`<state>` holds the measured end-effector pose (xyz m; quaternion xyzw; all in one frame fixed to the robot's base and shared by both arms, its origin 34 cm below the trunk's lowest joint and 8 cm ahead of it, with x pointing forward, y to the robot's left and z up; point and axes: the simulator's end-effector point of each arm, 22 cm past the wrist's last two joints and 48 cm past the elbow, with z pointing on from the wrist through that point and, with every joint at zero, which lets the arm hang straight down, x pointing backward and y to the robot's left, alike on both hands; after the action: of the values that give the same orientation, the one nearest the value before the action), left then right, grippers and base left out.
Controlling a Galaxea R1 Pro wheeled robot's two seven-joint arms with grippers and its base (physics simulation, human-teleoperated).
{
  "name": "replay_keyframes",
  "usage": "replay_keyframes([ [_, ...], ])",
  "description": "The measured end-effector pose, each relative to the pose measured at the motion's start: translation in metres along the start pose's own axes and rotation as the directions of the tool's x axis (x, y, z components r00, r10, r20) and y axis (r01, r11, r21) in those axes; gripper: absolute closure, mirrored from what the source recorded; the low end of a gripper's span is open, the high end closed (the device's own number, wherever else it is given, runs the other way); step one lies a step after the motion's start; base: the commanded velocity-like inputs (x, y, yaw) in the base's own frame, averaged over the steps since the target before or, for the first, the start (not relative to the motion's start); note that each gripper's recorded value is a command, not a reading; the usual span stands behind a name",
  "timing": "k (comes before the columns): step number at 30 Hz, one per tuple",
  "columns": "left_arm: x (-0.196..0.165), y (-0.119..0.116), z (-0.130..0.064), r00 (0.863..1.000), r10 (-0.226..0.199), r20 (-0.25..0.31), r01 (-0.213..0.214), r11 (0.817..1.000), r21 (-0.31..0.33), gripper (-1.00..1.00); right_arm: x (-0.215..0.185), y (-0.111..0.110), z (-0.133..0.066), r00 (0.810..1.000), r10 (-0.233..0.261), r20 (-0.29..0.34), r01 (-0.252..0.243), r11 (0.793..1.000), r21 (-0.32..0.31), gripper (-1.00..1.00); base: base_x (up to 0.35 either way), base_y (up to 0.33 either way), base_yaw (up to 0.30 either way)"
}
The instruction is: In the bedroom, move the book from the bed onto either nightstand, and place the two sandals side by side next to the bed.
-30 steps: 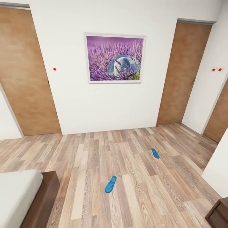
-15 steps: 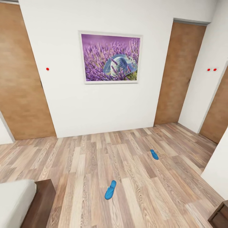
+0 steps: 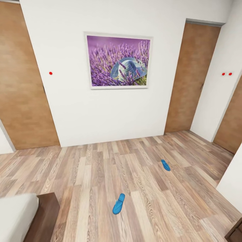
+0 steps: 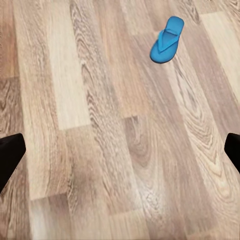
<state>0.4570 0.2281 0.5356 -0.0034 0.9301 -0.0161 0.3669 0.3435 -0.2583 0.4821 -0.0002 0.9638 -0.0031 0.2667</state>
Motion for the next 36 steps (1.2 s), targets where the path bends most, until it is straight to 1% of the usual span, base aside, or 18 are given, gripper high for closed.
replay_keyframes([
  [8, 0.0, 0.0, 0.0001, 1.0, 0.0, 0.0, 0.0, 1.0, 0.0, -1.0, 0.0, -0.0012, 0.0001, 1.0, 0.001, 0.0, -0.001, 1.0, 0.002, -1.0, 0.144, 0.11, -0.049],
  [26, 0.0, -0.0001, 0.0002, 1.0, 0.001, 0.0, -0.001, 1.0, 0.0, -1.0, 0.0, -0.0002, 0.0001, 1.0, -0.001, 0.0, 0.001, 1.0, 0.0, -1.0, 0.007, 0.004, -0.249],
  [36, -0.0001, -0.0001, -0.0001, 1.0, 0.001, 0.0, -0.001, 1.0, 0.0, -1.0, 0.0, 0.0017, -0.0001, 1.0, -0.001, 0.0, 0.001, 1.0, -0.003, -1.0, 0.211, 0.13, -0.032],
])
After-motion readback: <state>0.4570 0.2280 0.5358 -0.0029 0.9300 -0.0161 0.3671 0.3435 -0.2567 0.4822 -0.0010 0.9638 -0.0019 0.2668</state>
